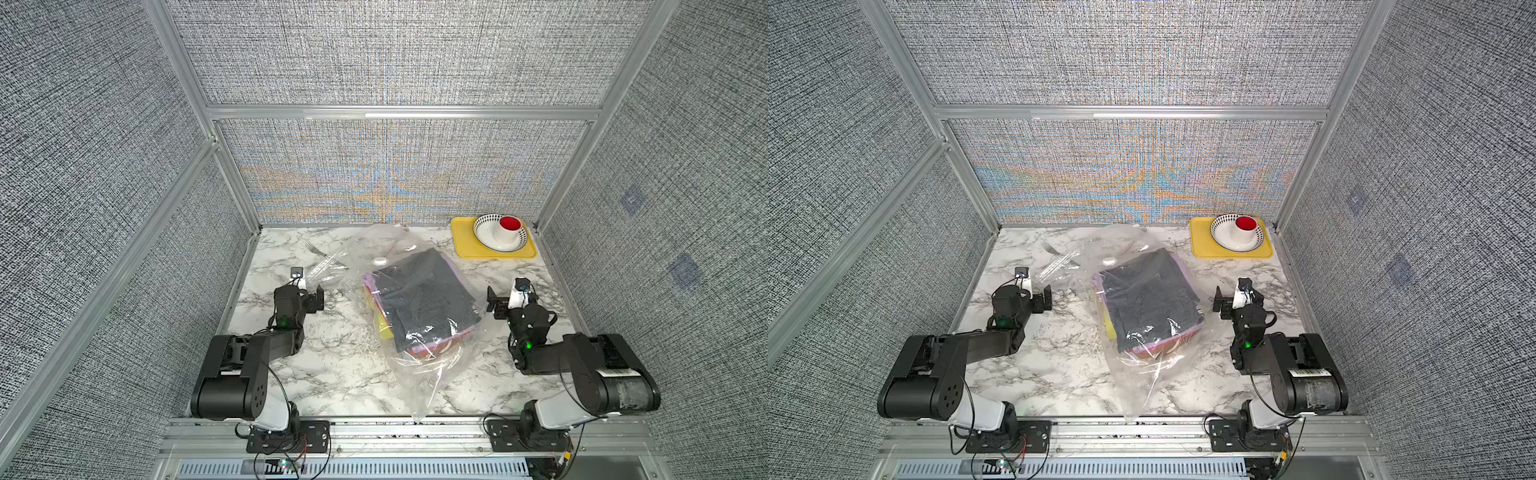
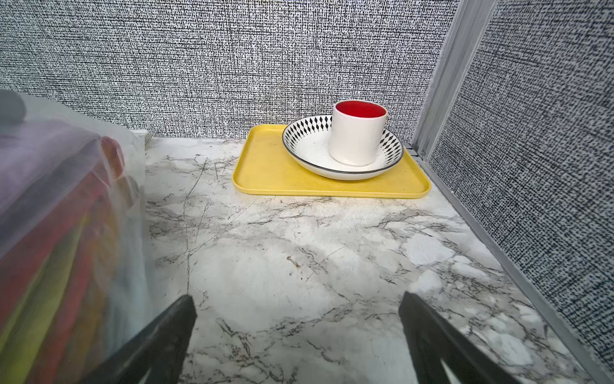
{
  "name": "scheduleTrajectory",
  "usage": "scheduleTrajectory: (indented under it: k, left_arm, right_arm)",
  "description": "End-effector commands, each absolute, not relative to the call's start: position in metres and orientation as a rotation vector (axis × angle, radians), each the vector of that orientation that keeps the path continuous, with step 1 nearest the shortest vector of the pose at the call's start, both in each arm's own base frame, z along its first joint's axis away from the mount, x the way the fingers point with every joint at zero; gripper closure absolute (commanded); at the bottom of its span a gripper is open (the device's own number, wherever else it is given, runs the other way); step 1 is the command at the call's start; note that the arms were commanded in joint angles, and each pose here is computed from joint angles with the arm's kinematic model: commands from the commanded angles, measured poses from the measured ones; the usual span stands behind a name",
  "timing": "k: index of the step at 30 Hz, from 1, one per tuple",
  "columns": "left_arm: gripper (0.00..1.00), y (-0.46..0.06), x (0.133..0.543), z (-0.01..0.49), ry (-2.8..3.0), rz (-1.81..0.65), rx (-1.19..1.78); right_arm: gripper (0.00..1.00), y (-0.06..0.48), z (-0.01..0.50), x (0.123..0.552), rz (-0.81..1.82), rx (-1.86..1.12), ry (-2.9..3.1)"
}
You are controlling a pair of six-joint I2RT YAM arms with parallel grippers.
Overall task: Take the trousers out of the vacuum bag
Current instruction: Adjust the vacuum bag at the center of the board.
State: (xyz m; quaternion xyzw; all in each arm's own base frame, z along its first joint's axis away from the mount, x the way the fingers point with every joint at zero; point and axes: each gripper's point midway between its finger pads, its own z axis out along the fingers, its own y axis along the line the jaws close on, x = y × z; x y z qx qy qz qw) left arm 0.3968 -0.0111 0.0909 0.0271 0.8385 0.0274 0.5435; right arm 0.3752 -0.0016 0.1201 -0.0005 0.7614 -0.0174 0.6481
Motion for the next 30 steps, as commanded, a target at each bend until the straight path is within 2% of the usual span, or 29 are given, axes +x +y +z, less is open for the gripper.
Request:
scheduleTrajectory:
  k: [1, 25, 30]
  left_arm:
    - [0.00, -0.012, 0.399, 0.094, 1.979, 0.063, 0.066]
    - [0.00, -0.012, 0.399, 0.095, 1.977, 0.062, 0.067]
    - [0.01, -0.008, 0.402, 0.120, 2.015, 0.083, 0.047]
  right_arm:
    - [0.01, -0.001, 0.122, 0.376, -0.037, 0.000, 1.725]
    - [0.01, -0.002, 0.123, 0.376, -0.035, 0.004, 1.720]
    - [0.01, -0.010, 0.149, 0.407, -0.064, 0.053, 1.818]
